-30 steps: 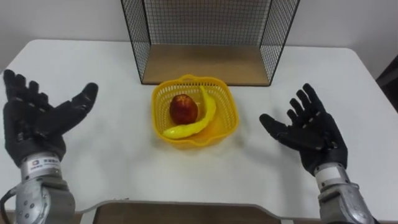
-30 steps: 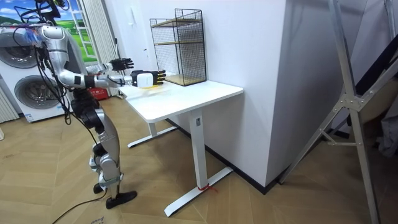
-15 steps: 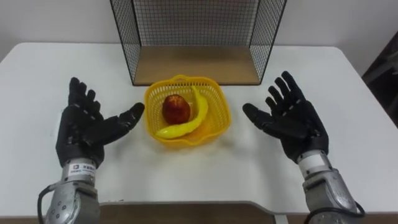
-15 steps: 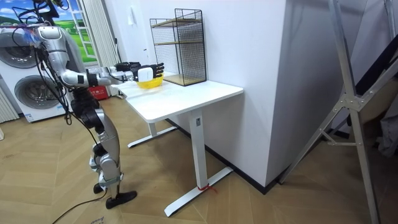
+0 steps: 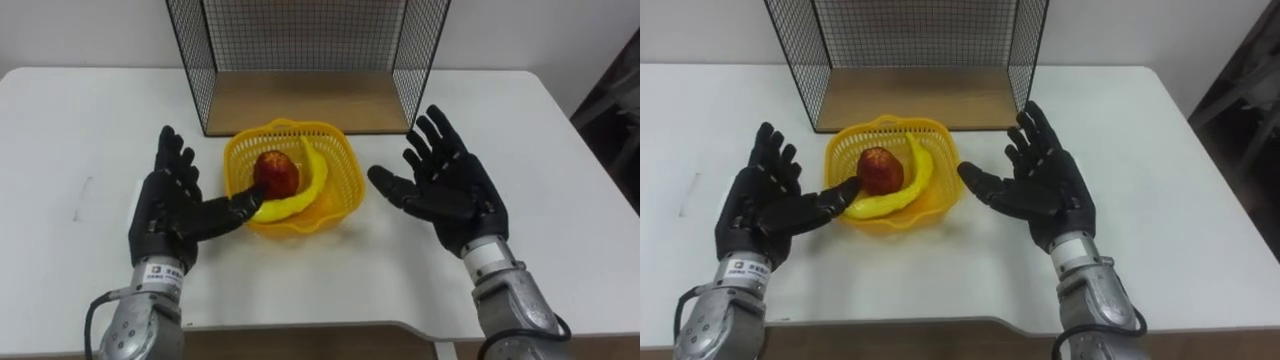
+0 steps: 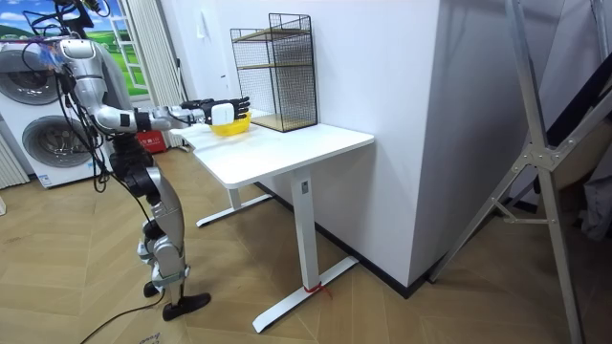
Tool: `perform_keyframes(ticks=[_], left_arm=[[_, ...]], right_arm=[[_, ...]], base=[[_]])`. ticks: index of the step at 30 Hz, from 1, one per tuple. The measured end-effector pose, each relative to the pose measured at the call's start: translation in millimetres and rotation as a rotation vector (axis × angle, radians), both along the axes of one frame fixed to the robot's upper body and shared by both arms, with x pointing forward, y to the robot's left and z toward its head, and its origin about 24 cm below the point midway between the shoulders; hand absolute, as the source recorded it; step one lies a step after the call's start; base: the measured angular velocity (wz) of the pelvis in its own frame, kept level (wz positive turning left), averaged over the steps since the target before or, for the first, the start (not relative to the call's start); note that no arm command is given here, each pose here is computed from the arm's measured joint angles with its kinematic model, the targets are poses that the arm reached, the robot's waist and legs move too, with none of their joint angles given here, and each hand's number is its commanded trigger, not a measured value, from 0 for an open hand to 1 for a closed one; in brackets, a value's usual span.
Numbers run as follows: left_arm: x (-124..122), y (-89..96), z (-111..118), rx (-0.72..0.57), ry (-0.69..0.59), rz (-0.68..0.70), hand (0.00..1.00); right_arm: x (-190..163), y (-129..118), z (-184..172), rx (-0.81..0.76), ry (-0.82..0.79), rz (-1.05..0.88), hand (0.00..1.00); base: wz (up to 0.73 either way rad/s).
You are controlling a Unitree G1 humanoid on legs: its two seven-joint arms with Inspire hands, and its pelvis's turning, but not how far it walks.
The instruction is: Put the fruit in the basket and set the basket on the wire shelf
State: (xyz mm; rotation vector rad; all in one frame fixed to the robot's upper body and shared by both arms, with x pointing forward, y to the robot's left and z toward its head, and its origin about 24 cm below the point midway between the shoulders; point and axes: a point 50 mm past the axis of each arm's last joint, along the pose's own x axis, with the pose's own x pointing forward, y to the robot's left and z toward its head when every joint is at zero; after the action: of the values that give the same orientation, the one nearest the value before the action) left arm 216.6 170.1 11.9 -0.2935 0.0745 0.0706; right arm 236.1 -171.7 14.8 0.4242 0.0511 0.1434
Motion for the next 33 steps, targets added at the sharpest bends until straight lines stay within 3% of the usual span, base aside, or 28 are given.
perform_keyframes(ticks=[33], left_arm=[[0, -7.1, -21, -0.007, 0.104, -0.033, 0.00]], right_arm=[[9, 25, -5, -0.014, 0.006, 0.123, 0.00]], base=[[0.00]])
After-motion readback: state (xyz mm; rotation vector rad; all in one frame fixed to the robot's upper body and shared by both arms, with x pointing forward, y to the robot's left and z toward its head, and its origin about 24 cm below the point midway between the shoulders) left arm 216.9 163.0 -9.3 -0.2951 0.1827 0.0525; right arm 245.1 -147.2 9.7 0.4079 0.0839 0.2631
